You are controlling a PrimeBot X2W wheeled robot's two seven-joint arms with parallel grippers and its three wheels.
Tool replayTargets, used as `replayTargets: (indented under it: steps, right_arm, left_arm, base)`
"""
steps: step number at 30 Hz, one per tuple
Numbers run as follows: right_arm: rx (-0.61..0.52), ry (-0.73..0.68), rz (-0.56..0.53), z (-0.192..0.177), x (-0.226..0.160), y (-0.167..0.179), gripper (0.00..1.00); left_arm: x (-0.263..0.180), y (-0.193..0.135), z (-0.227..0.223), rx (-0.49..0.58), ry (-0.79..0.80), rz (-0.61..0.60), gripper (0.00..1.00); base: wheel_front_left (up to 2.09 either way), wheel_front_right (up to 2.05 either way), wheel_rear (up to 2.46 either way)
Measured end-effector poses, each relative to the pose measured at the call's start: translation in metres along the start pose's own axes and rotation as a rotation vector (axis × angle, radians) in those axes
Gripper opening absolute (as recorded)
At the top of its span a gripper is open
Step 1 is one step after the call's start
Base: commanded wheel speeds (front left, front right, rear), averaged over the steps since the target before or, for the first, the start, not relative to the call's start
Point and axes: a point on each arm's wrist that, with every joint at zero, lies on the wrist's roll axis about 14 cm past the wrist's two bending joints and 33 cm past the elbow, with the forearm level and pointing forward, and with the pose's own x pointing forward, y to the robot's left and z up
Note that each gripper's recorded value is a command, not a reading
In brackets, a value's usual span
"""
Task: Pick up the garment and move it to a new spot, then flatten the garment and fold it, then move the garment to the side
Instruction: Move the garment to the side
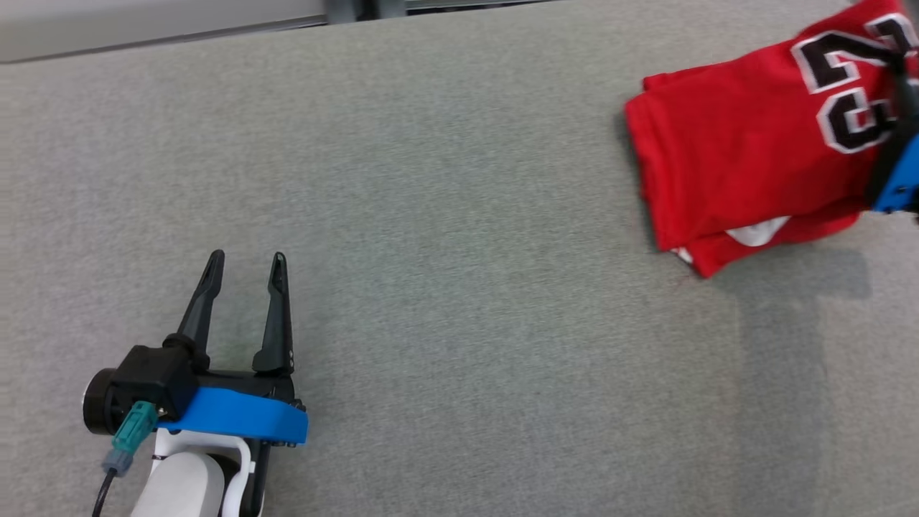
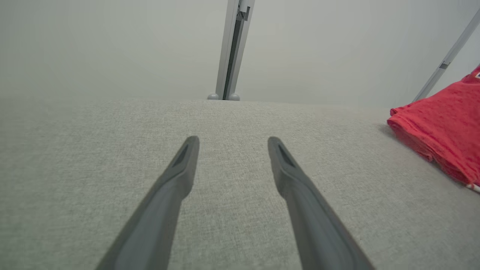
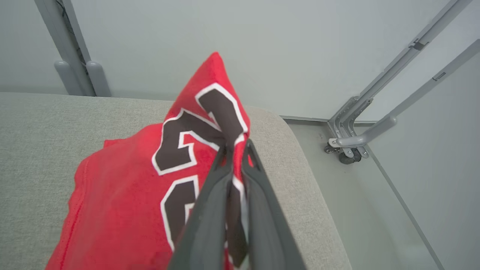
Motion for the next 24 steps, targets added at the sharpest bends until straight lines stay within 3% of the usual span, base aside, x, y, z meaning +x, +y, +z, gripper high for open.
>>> replayTargets:
  steps: [6, 7, 8, 16, 24]
  right_arm:
    - [0.001, 0.027, -0.073, -0.007, 0.011, -0.023, 0.00]
    - [-0.004, 0.025, -0.085, -0.007, 0.012, -0.025, 0.30]
    - [-0.012, 0.027, -0.091, -0.009, 0.013, -0.026, 1.00]
    - [0.005, -0.001, -0.069, -0.016, 0.014, -0.005, 1.00]
    - [0.002, -0.119, 0.013, 0.008, 0.006, 0.029, 1.00]
  left_arm:
    - [-0.010, 0.011, -0.005, 0.000, 0.015, 0.036, 1.00]
    - [-0.011, 0.012, -0.005, 0.001, 0.016, 0.038, 1.00]
    - [-0.012, 0.012, -0.005, 0.000, 0.017, 0.040, 1.00]
    - [-0.017, 0.011, -0.001, -0.001, 0.012, 0.041, 1.00]
    - [-0.027, 0.016, 0.017, 0.005, -0.033, 0.071, 1.00]
  base:
    - [0.00, 0.00, 0.00]
    - [0.00, 0.00, 0.00]
    - [0.00, 0.00, 0.00]
    - [0.00, 0.00, 0.00]
    - [0.00, 0.00, 0.00]
